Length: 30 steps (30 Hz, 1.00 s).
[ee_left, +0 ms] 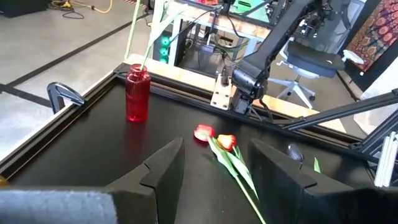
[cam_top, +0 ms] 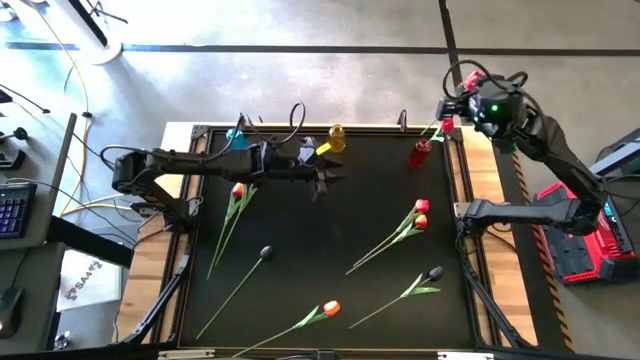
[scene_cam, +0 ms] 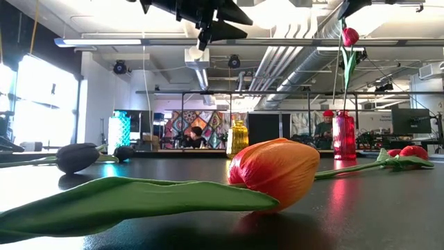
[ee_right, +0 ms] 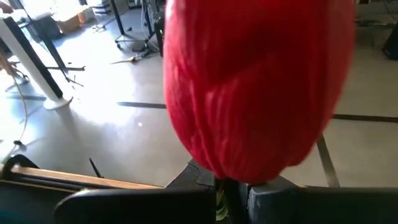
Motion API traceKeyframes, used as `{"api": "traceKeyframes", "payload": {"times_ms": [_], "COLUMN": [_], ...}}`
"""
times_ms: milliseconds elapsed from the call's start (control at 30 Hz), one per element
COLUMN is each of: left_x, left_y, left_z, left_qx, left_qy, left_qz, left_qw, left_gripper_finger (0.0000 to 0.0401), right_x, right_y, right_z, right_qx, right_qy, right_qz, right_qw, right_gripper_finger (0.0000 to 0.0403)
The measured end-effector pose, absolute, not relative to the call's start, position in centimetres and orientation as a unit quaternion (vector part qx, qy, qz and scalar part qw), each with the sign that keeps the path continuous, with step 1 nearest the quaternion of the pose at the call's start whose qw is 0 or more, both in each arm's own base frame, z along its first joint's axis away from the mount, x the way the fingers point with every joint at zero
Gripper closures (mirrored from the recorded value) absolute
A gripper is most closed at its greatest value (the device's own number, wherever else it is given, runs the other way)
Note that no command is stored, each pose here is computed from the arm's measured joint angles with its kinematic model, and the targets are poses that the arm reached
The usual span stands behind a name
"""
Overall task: Sort flowers into vase by color
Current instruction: Put the bottom red flower into the red vase
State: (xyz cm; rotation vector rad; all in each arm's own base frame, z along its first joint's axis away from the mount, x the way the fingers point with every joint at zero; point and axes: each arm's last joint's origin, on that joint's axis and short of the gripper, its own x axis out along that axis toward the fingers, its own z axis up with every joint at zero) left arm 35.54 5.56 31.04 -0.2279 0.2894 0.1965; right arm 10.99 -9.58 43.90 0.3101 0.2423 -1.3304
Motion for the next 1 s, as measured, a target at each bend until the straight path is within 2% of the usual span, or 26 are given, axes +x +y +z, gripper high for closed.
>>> {"api": "traceKeyframes", "payload": {"times_ms": [667, 800, 1000], "left_x": [35.4, 35.4, 35.3], "left_y": [6.5, 6.6, 6.6], "left_z": [31.1, 31.1, 30.9], "left_qx": [-0.113, -0.123, -0.137], "left_qy": [0.138, 0.135, 0.146], "left_qz": [0.121, 0.137, 0.140], "left_qw": [0.976, 0.974, 0.970], "left_gripper_finger": [0.0236, 0.0236, 0.0236], "right_x": [12.0, 12.4, 12.0], "right_y": [-10.1, -10.3, -9.9], "right_z": [42.0, 41.8, 42.8], "right_qx": [0.158, 0.165, 0.176], "right_qy": [0.208, 0.215, 0.194], "right_qz": [-0.594, -0.579, -0.576], "right_qw": [0.761, 0.769, 0.774], "right_gripper_finger": [0.0399, 0.0366, 0.0265]}}
